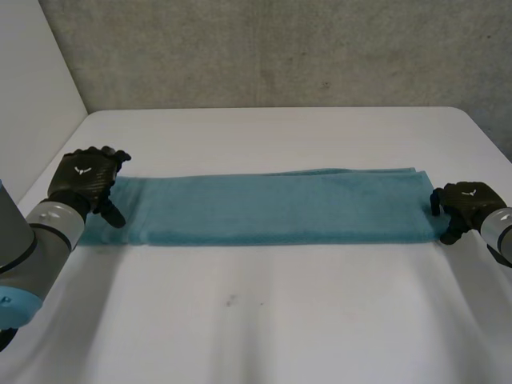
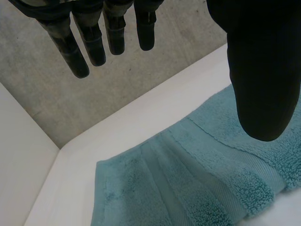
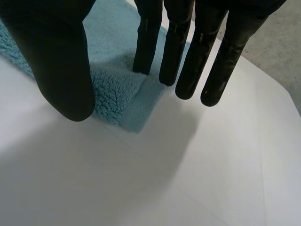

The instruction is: Fold the laundry

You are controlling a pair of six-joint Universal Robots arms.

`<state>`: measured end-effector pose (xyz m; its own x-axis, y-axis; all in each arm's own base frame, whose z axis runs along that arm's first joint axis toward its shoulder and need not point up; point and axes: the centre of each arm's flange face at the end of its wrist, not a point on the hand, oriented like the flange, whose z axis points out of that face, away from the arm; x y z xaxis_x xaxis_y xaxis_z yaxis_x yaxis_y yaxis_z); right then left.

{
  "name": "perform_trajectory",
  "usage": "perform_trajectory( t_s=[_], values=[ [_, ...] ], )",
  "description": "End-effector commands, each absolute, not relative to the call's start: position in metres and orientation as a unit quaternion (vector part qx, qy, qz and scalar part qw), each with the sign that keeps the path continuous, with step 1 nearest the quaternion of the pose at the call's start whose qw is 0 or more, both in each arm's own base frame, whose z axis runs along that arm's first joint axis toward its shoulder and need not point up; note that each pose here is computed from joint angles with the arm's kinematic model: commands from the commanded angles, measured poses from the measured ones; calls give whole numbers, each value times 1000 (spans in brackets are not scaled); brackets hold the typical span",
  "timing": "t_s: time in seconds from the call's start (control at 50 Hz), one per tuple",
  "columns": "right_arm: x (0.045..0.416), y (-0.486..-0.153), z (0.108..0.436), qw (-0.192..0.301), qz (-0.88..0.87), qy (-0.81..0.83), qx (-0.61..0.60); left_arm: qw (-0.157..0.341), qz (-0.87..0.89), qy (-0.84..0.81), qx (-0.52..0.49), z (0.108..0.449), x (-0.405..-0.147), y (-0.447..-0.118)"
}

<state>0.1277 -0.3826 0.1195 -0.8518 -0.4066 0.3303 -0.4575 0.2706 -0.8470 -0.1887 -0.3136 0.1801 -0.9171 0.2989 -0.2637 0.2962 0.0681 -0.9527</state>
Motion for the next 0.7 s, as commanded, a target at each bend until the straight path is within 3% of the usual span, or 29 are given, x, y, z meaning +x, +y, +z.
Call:
perform_trajectory(
  t_s=[0.02, 0.1, 0.22, 0.26, 0.28, 0.32, 0.36, 0.44, 0.56, 0.62, 0.64, 0.66, 0.7],
  values=[
    [126, -387, 115, 27, 538, -798, 268, 2, 651, -731, -204, 179, -189, -313],
    [118, -396, 118, 44, 557, -788, 258, 2, 649, -733, -204, 178, -189, -312],
    [69, -414, 141, 153, 575, -783, 183, 2, 649, -733, -204, 179, -189, -310],
    [62, -416, 144, 165, 575, -782, 173, 2, 649, -733, -204, 179, -189, -310],
    [37, -424, 153, 205, 574, -779, 147, 2, 649, -733, -204, 179, -189, -310],
    [22, -430, 159, 231, 574, -774, 136, 1, 649, -733, -204, 179, -189, -310],
    [17, -433, 162, 243, 574, -770, 136, 1, 649, -733, -203, 179, -188, -310],
    [3, -445, 187, 315, 577, -735, 165, 0, 648, -733, -204, 179, -188, -310],
    [27, -450, 204, 315, 601, -709, 191, 1, 648, -734, -204, 178, -188, -309],
    [107, -443, 229, 250, 660, -670, 231, 0, 648, -734, -203, 179, -187, -308],
    [107, -443, 229, 250, 660, -670, 231, 0, 648, -734, -203, 179, -187, -308],
    [157, -431, 242, 210, 688, -643, 262, 0, 649, -733, -203, 180, -187, -308],
    [178, -424, 246, 194, 699, -630, 277, 0, 650, -732, -203, 181, -187, -308]
  ],
)
